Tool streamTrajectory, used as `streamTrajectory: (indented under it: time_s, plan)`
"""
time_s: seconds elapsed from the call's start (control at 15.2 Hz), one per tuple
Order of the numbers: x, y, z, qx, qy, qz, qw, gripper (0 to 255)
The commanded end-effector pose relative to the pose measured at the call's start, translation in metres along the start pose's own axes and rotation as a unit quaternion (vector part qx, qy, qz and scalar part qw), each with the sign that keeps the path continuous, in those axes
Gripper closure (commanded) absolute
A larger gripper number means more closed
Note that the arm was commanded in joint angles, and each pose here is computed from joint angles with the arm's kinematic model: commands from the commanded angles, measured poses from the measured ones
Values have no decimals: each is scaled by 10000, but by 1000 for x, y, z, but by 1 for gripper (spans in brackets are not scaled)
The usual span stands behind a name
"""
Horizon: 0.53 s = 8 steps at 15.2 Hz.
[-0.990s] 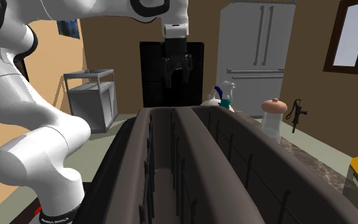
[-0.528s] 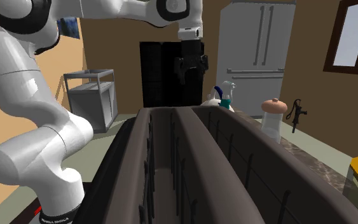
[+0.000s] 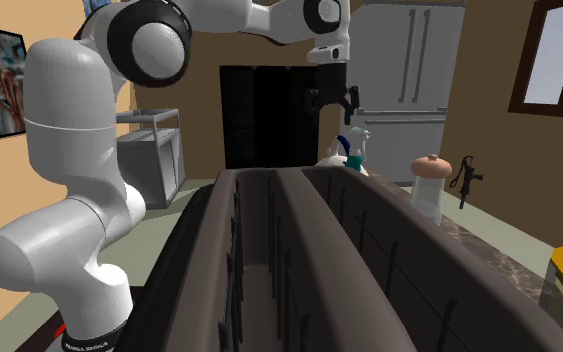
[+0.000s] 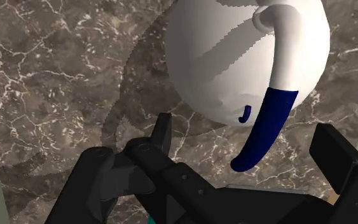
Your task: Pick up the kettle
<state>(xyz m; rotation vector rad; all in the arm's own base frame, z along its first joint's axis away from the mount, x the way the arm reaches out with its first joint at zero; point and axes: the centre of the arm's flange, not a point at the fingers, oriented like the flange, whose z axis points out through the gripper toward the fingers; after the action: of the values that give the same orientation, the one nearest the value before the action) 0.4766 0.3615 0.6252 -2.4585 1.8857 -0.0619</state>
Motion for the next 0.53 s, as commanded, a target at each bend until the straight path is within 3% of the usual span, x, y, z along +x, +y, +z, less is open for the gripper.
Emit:
streamTrajectory:
  time_s: [0.0,0.46]
  plan:
    - [-3,-29,2,-9,89,492,9987,0]
    - [-4,-32,34,-12,101,570,9983,0]
